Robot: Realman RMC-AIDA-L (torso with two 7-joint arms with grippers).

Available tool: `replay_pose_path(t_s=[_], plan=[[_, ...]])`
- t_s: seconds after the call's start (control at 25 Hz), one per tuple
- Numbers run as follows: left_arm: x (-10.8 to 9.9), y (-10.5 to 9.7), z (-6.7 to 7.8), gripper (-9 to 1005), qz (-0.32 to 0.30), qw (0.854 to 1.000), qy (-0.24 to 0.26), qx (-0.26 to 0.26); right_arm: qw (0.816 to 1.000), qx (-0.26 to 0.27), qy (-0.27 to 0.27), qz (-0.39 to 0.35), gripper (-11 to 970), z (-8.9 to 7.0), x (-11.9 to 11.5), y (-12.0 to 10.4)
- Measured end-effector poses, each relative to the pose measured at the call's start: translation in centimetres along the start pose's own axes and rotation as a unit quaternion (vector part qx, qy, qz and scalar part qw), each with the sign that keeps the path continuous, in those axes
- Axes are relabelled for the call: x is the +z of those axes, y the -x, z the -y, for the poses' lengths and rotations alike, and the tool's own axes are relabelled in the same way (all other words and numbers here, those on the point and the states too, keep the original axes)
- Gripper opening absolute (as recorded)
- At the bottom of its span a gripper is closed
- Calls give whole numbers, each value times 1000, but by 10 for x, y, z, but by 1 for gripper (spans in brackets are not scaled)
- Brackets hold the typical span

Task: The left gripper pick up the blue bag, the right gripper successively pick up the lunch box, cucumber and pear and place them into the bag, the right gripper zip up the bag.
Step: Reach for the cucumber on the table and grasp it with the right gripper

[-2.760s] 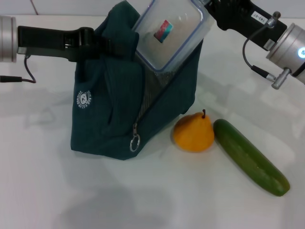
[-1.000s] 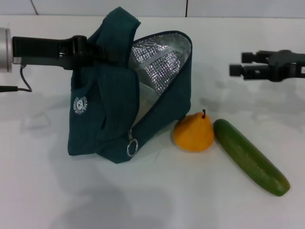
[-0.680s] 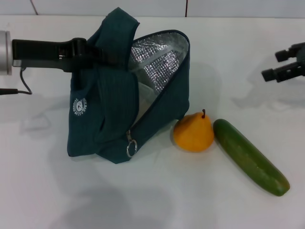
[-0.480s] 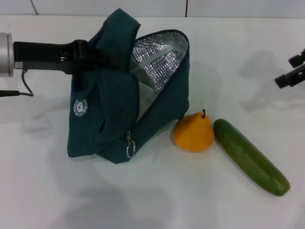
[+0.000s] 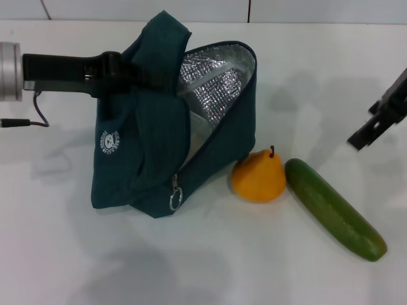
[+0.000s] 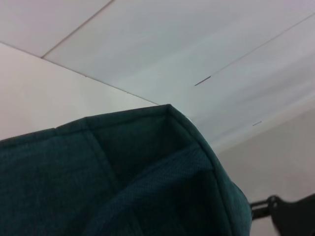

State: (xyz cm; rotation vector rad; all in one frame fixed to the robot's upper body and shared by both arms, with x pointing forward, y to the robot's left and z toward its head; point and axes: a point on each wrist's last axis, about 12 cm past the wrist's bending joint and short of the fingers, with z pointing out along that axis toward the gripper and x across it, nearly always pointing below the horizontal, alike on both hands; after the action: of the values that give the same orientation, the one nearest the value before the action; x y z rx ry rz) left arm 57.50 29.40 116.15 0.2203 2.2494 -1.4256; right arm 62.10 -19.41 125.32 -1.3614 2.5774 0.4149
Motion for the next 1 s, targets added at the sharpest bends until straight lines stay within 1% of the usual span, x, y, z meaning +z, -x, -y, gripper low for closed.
replay_pose_path(t_s=[0.12,0.32,0.52,0.72,0.88,1.0], plan=[[2,2,1,48,0,1000,-1,3,999,-9,7,-40,866,-10,17,7],[4,4,3,48,0,1000,0,6,996,-27,-1,-88,864,-19,40,13],[6,5,3,48,1,1000,0,7,994,-41,-1,-97,860,-22,56,20],[7,4,3,48,0,1000,-2,6,994,-54,1,-97,856,-25,65,24],[8,4,3,48,0,1000,-3,7,993,-71,10,-97,855,-33,72,29],[8,4,3,48,1,1000,-3,8,991,-81,5,-102,854,-38,76,34]])
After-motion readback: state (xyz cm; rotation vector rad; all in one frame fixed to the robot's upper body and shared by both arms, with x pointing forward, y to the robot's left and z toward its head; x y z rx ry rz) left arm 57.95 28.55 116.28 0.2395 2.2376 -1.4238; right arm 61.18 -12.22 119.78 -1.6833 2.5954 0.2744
